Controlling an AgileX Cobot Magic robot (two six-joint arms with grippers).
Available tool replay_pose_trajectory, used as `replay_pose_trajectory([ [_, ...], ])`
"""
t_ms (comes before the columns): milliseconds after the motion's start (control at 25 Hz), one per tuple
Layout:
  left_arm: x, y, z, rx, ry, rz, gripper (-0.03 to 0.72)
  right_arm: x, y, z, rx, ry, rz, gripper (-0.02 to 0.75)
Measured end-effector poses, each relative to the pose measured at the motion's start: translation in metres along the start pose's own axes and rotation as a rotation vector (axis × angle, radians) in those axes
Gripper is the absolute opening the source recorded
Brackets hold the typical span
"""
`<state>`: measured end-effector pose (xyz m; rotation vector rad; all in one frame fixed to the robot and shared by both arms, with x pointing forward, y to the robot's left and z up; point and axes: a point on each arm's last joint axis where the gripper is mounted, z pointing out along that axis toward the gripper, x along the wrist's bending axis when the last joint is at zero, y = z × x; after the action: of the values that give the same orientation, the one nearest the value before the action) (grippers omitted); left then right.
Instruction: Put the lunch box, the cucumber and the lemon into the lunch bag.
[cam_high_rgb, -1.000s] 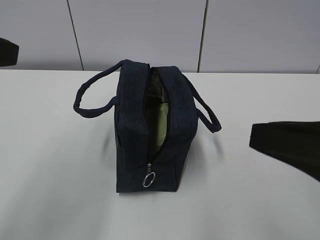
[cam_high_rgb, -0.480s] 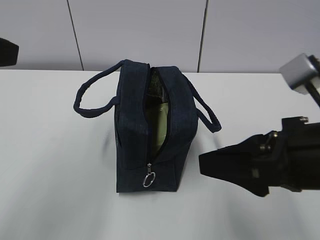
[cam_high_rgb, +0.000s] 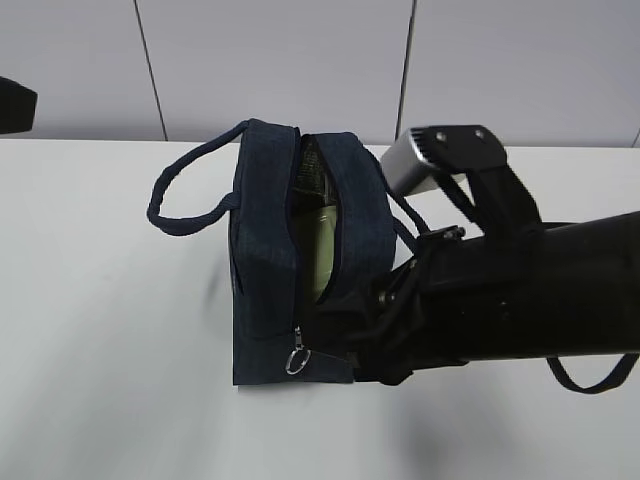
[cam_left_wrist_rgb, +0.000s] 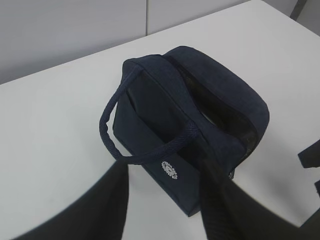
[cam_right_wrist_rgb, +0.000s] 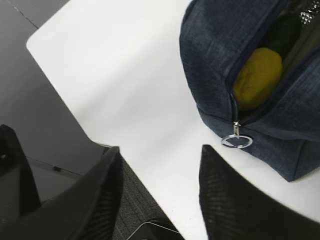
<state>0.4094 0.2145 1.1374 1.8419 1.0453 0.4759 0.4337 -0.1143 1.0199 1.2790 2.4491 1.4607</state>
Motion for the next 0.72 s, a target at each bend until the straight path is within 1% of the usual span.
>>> replay_pose_trajectory([
  [240,0.0,0.0,0.0,0.001,0.001,0.002,0.321,-0.006,-0.009,0.021,0.056,-0.039,0.013,0.366],
  [520,0.001,0.0,0.0,0.004,0.009,0.014,0.321,-0.012,-0.005,0.045,0.082,-0.048,0.077,0.353],
  [720,0.001,0.0,0.0,0.004,0.009,0.014,0.321,-0.02,-0.011,0.065,0.12,-0.053,0.152,0.351],
])
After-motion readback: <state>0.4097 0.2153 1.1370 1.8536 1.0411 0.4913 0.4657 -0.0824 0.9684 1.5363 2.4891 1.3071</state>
